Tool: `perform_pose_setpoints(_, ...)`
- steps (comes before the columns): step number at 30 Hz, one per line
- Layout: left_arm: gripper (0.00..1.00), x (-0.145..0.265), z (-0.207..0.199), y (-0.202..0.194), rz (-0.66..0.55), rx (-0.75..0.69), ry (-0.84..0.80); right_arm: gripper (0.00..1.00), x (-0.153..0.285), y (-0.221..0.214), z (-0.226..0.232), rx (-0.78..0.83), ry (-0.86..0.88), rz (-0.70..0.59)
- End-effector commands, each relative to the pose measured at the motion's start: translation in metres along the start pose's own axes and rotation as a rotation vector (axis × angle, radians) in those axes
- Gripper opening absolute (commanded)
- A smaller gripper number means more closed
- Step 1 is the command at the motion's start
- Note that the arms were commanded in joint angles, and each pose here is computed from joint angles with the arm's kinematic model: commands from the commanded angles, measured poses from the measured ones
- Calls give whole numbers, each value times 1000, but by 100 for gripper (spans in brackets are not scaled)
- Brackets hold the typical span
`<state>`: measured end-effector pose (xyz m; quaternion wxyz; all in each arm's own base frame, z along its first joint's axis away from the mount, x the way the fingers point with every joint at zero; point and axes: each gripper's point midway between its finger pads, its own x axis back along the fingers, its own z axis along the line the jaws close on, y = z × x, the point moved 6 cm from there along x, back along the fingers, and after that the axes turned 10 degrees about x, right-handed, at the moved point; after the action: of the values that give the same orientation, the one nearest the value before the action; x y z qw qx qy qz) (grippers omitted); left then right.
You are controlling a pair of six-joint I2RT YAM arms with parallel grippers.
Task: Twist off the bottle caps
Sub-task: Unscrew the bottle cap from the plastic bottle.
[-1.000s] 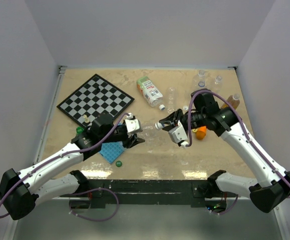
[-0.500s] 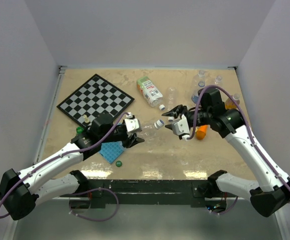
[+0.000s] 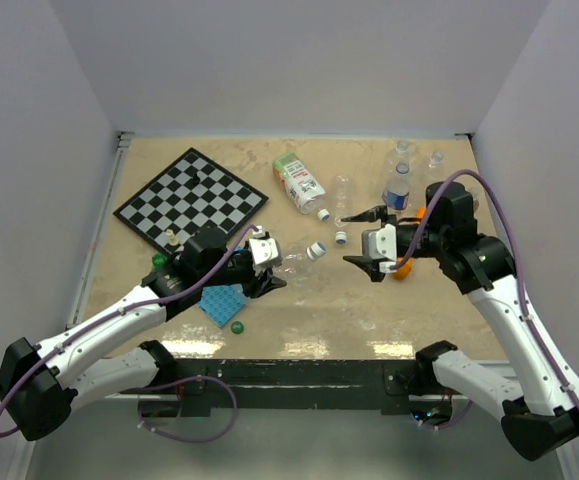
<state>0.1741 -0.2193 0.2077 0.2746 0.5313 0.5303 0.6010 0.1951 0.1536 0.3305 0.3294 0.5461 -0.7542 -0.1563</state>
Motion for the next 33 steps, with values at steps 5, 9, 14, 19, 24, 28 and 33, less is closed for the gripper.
perform_pose_setpoints(5,2,2,0,11,-40,-8,1,75,15,18,0,-205,-82,-15)
perform_pose_setpoints(9,2,2,0,12,-44,-8,5,77,16,13,-5,-391,-162,39)
perform_pose_setpoints(14,2,2,0,11,-41,-8,4,75,8,6,1,-624,-174,47)
perform_pose_setpoints(19,2,2,1,11,-39,-8,7,76,2,8,2,-732,-155,2)
perform_pose_setpoints(24,2,2,1,10,-38,-5,9,76,-9,4,3,-825,-119,-40)
perform_pose_setpoints(28,2,2,1,10,-37,-5,10,78,-23,-3,5,-975,-61,-69)
perform_pose_setpoints(33,2,2,1,10,-37,-4,12,79,-39,-18,7,-1098,-4,-66)
